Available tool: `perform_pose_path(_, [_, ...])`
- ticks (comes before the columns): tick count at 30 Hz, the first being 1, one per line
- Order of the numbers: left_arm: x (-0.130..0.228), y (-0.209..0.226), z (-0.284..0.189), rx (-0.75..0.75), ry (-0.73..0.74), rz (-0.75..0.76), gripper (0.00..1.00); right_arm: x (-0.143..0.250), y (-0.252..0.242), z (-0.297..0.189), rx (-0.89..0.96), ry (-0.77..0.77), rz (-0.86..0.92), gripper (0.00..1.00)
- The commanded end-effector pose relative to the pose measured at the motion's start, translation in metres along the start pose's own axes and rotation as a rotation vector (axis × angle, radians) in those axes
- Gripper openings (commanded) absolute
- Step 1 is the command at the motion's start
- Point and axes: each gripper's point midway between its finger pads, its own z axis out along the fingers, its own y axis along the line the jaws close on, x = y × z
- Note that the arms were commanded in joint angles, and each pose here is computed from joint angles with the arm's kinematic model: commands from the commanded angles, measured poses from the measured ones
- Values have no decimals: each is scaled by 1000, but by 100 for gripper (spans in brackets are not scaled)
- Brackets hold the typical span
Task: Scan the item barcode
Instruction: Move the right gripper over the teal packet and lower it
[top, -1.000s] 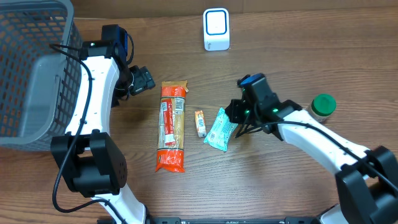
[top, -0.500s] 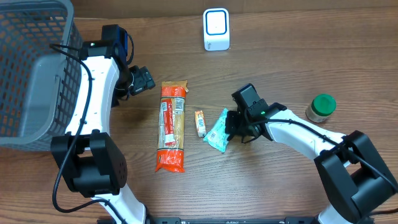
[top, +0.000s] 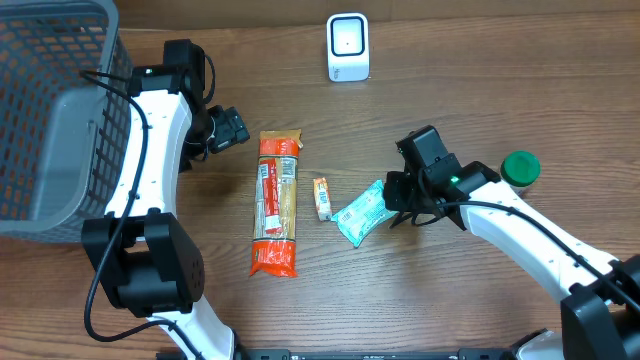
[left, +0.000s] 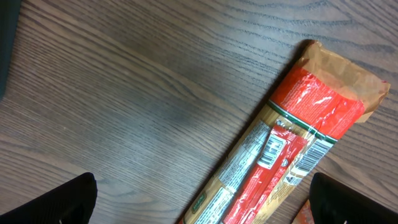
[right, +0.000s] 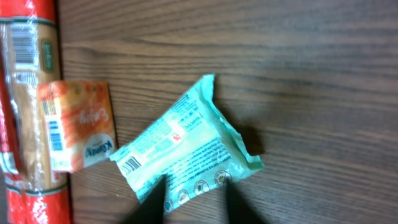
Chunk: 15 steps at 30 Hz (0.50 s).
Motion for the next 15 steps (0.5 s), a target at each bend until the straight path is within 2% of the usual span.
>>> perform_pose_path(1, [1, -2, -7, 7, -15, 14, 100, -10, 6, -12, -7, -44, -135, 58])
perform_pose_path(2, [1, -2, -7, 7, -15, 14, 100, -7, 4, -12, 1, -31, -133, 66])
perform_pose_path(4, [1, -2, -7, 7, -15, 14, 100, -5, 3, -11, 6, -22, -156, 67])
perform_pose_path(8, [1, -2, -7, 7, -15, 14, 100, 1, 1, -4, 17, 1, -338, 67])
perform_pose_path(15, [1, -2, -7, 7, -15, 14, 100, 9, -7, 22, 33, 61, -398, 67])
